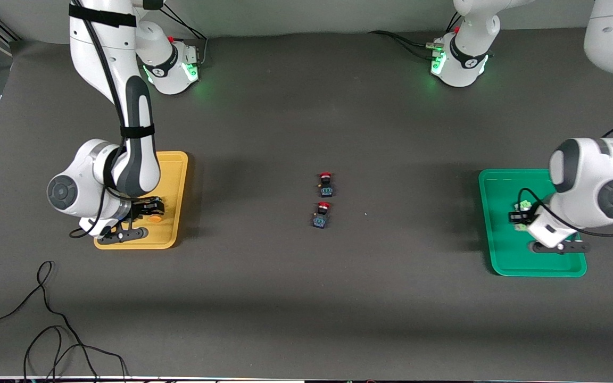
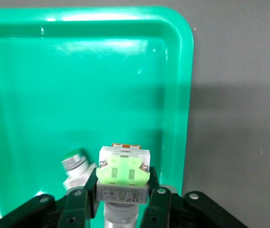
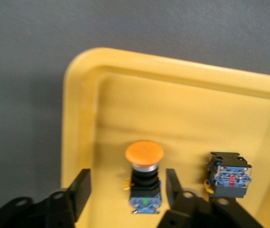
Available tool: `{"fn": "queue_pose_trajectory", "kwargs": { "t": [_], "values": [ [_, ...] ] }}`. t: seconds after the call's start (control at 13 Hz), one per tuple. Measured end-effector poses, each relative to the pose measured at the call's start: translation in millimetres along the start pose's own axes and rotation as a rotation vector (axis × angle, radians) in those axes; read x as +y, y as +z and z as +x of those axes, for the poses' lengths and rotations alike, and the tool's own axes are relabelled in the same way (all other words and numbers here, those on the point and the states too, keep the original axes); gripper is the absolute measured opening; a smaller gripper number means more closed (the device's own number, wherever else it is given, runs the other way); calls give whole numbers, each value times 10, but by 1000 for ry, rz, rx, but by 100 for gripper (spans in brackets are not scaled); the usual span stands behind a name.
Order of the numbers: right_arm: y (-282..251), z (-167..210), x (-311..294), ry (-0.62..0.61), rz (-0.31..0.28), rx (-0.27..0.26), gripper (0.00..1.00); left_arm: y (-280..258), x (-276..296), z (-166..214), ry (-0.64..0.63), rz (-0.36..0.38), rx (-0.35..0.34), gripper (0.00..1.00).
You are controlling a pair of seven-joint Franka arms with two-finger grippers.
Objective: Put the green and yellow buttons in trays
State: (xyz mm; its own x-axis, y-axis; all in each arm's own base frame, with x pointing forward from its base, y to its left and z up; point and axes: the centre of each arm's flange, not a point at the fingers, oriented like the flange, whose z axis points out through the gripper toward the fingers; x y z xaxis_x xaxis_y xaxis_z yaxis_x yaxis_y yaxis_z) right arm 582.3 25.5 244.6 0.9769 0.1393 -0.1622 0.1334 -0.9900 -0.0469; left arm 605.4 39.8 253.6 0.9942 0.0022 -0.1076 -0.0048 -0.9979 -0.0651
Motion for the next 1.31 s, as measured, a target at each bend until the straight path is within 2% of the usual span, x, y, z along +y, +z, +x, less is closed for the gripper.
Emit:
{"fn": "queue_pose_trajectory", "kwargs": {
  "t": [0.15,0.38,0.46,0.62,0.77,0.85,1.0,1.31],
  "values": [
    [-367,112,-40,4,23,-19,99,316,4,-151,-1,-19,34,41],
    [-1232,183,-62,13,52,-42,100,488,-3,-227,-4,-29,42,41],
    [-1538,173,-73,9,53,-44,100,491,-4,-228,-4,-29,42,47],
    [-2060,123,-79,4,38,-37,100,458,-33,-218,-9,-27,48,71],
    [-2368,75,-52,6,28,-22,100,306,-75,-209,-14,-17,45,96],
    [-2464,55,-40,7,25,-17,100,124,-112,-203,-19,-5,31,100],
    [-2610,12,-46,8,4,-13,100,-538,-203,-214,-34,34,-23,100],
    [-2902,-114,-251,80,-89,-5,100,-2071,-72,-482,-42,97,-104,100]
  ]
}}
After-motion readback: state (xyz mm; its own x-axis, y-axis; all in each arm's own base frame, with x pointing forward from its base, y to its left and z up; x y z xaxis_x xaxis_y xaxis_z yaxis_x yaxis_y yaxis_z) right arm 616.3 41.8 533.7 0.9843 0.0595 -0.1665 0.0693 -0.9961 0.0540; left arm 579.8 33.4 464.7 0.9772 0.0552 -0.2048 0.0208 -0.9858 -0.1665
